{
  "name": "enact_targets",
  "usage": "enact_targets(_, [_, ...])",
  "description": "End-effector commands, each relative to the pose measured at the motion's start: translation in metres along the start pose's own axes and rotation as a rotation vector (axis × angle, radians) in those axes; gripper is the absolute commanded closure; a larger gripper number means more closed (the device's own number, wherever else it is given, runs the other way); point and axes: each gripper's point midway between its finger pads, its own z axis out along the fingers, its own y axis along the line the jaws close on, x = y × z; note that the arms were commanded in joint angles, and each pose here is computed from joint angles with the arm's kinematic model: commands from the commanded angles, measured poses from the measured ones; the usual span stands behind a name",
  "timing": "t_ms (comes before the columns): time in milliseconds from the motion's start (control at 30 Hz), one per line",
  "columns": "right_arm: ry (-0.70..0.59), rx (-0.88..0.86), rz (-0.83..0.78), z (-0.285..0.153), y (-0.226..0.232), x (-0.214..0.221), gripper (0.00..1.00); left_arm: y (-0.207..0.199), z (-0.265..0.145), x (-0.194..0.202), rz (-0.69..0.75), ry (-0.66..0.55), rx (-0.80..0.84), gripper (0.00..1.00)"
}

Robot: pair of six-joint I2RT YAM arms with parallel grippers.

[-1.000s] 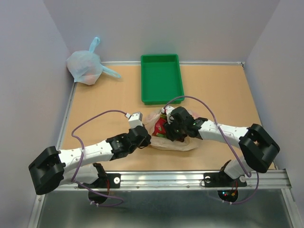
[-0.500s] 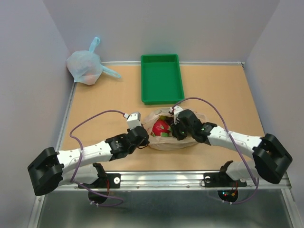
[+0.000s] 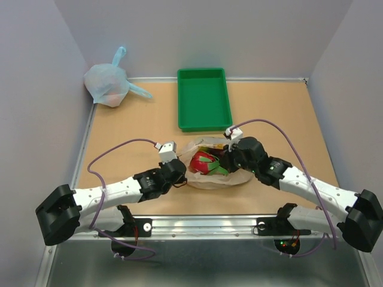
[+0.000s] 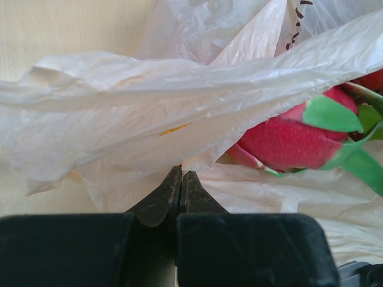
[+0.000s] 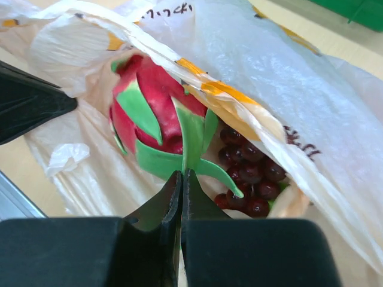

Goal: Untie the knot of the plastic bag and take out the fruit

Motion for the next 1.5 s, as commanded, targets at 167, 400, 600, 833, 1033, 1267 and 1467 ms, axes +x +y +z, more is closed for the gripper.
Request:
enact_targets(167, [0.067,-0.044,0.030,0.023,0.010,0.020,0.93,-0.008,0.003,0.006,0.004,0.024,0.029,0.94])
enact_targets(400, [0.077,0.038,0.018,0.031,-0.006,0.027,0.63,-0.009,0.004,0.012,0.011,0.035,0.042,0.93])
enact_targets(600, [0.079,0.093,-0.017,0.045,-0.016,0.024,0.59,-0.008,0.002,0.012,0.010,0.032,0.048,0.93])
enact_targets(833, [0.050,0.078,-0.051,0.048,-0.013,0.011,0.64,-0.004,0.000,0.015,-0.001,0.035,0.049,0.93])
enact_targets(1033, [0.014,0.083,-0.058,0.040,-0.013,-0.001,0.61,-0.004,-0.001,0.012,-0.001,0.028,0.043,0.93])
enact_targets(1267, [0.004,0.180,-0.121,0.032,-0.029,-0.016,0.48,-0.003,-0.002,0.009,0.011,0.024,0.029,0.93])
enact_targets(1467, [0.027,0.176,-0.158,0.044,-0.028,-0.021,0.49,-0.002,-0.003,0.010,0.014,0.026,0.027,0.93])
